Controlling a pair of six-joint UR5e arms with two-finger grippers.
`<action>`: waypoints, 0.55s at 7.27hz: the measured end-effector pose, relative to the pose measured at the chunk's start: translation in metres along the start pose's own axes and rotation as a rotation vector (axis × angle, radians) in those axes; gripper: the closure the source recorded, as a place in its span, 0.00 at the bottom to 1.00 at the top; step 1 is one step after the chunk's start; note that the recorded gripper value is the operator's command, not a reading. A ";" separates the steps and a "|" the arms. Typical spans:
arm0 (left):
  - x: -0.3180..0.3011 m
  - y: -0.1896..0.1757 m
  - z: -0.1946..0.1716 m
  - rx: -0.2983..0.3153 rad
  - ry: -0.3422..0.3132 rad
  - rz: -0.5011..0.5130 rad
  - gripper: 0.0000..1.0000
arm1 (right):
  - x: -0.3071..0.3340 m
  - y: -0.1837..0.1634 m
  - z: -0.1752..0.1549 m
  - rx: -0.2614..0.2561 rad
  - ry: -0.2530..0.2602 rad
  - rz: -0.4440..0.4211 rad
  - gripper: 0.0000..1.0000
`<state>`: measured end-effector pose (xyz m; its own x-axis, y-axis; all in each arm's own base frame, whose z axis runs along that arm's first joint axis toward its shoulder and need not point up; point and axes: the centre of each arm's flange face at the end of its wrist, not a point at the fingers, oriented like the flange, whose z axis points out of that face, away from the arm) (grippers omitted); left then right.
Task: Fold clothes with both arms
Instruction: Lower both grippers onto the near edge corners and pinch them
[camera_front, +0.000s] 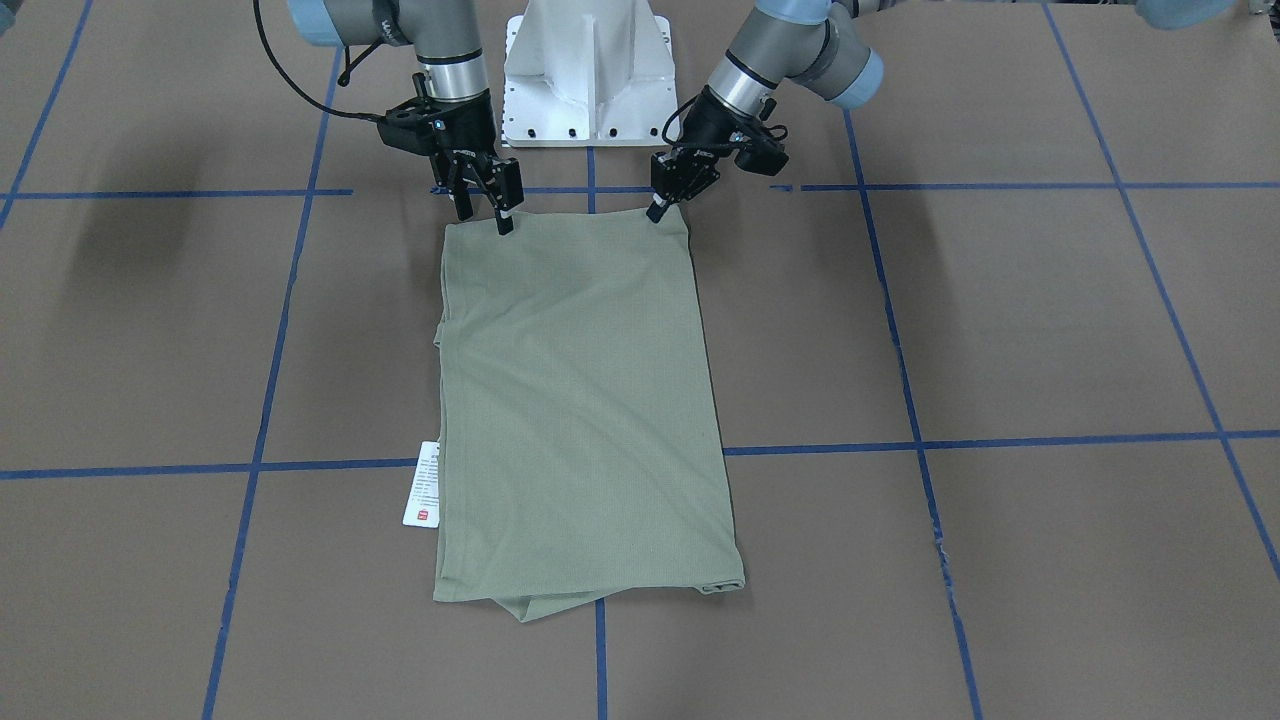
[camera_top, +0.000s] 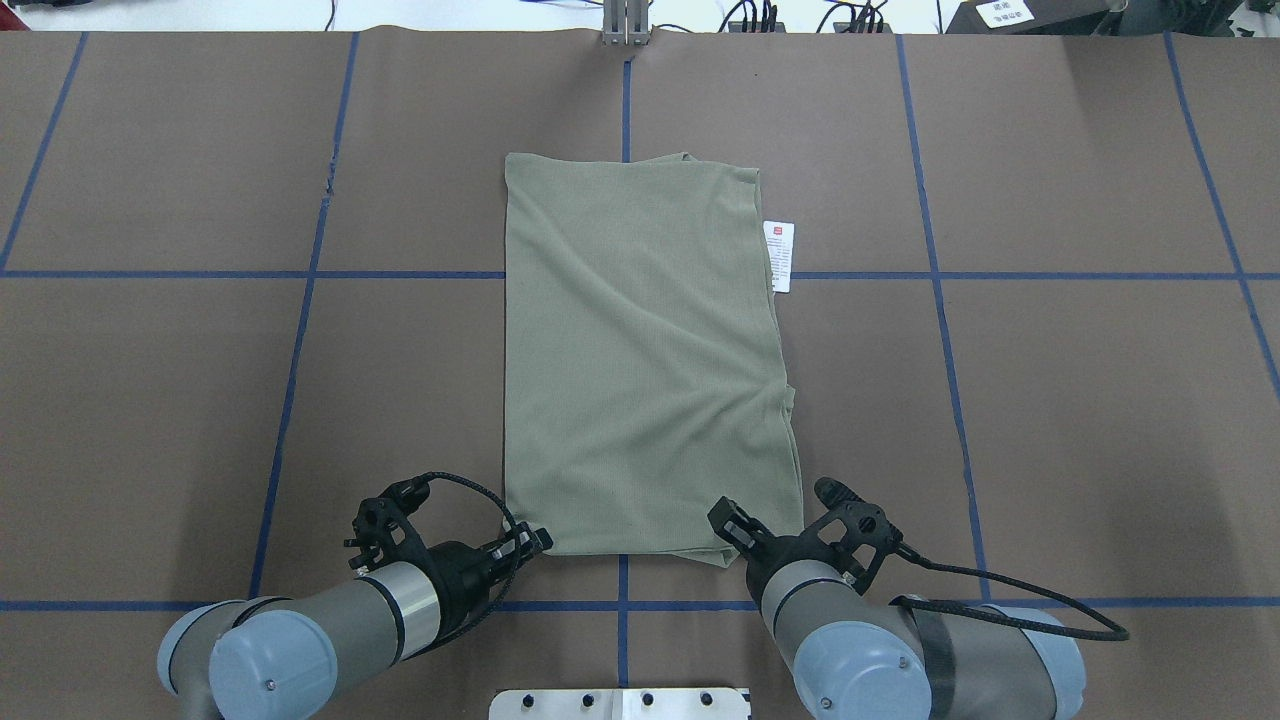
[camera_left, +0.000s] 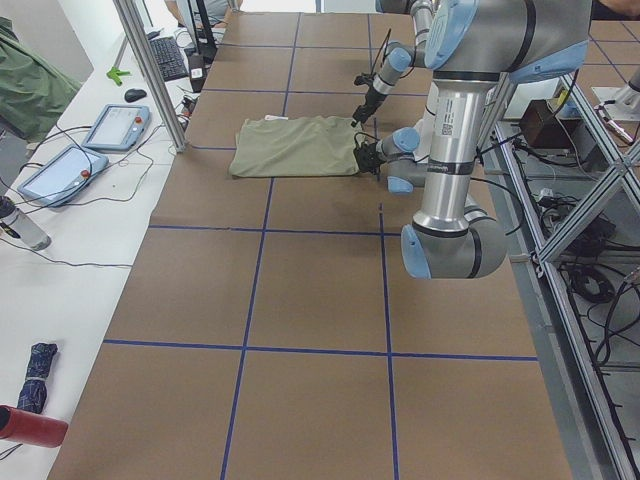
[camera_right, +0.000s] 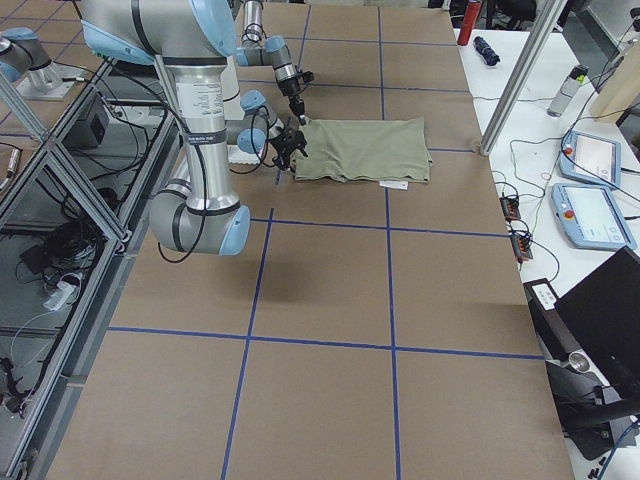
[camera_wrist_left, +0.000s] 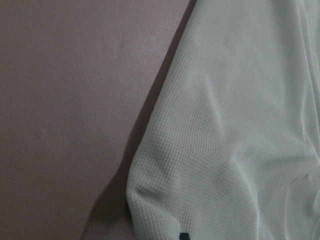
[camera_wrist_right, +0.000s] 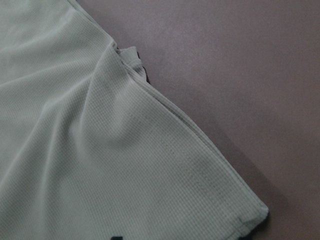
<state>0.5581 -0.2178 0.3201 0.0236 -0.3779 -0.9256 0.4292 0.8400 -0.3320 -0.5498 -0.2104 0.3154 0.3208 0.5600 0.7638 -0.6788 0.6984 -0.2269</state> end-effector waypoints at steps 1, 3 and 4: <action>0.000 0.000 0.000 0.000 0.001 0.000 1.00 | 0.001 0.001 0.002 0.006 0.002 -0.001 0.26; 0.000 0.001 0.000 -0.001 0.001 -0.001 1.00 | -0.002 0.003 0.009 0.016 0.004 -0.001 0.36; 0.000 0.001 0.000 -0.001 0.001 -0.001 1.00 | -0.005 0.004 0.010 0.018 0.003 0.001 0.48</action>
<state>0.5582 -0.2172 0.3199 0.0224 -0.3781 -0.9255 0.4281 0.8402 -0.3329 -0.5608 -0.2149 0.3173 0.3217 0.5623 0.7618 -0.6912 0.6893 -0.2169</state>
